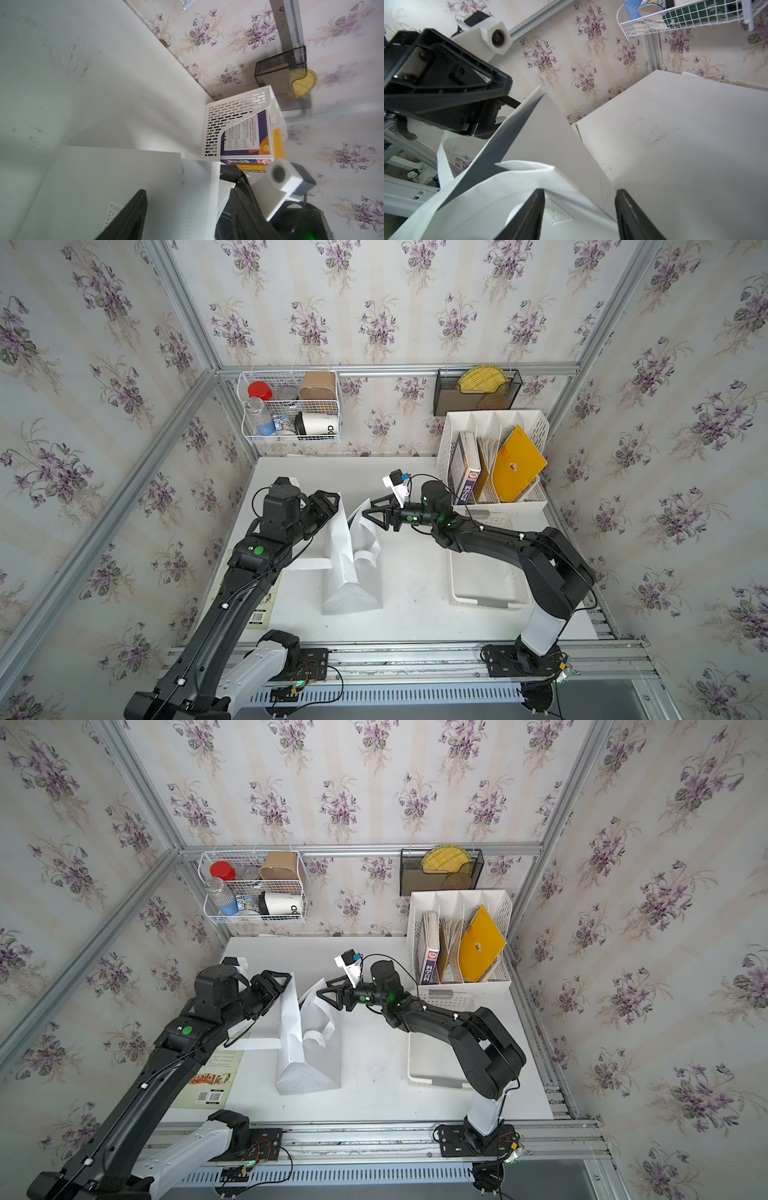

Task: Place the ice pack in the delivery bag
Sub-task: Seal the delivery bag at the center of the board.

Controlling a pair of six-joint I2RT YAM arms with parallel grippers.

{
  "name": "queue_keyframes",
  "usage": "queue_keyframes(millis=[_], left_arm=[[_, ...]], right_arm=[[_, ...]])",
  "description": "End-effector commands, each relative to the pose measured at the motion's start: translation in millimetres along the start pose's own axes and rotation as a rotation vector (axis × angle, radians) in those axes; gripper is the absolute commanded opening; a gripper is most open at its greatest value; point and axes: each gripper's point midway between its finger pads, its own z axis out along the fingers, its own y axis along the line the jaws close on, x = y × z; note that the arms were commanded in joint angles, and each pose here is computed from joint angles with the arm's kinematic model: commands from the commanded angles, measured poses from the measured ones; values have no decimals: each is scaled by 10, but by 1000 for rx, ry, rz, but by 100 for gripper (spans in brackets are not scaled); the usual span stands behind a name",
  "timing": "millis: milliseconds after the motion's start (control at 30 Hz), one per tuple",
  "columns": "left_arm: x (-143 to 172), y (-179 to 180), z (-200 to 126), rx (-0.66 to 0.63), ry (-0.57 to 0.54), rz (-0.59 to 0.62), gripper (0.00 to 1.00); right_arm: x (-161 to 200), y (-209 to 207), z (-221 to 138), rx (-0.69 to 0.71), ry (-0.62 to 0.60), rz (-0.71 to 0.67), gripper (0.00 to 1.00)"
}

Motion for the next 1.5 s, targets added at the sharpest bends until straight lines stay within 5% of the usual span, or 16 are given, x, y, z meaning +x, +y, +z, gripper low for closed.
queue_keyframes(millis=[0, 900, 1100, 1467], left_arm=[[-43, -93, 32, 54, -8, 52, 67], [227, -112, 251, 171, 137, 111, 64], [273, 38, 222, 91, 158, 158, 50], [318, 123, 202, 39, 191, 229, 44]], right_arm=[[-108, 155, 50, -102, -27, -14, 55], [13, 146, 400, -171, -8, 43, 32], [3, 141, 428, -155, -16, 45, 31], [-14, 132, 468, -116, -18, 52, 29]])
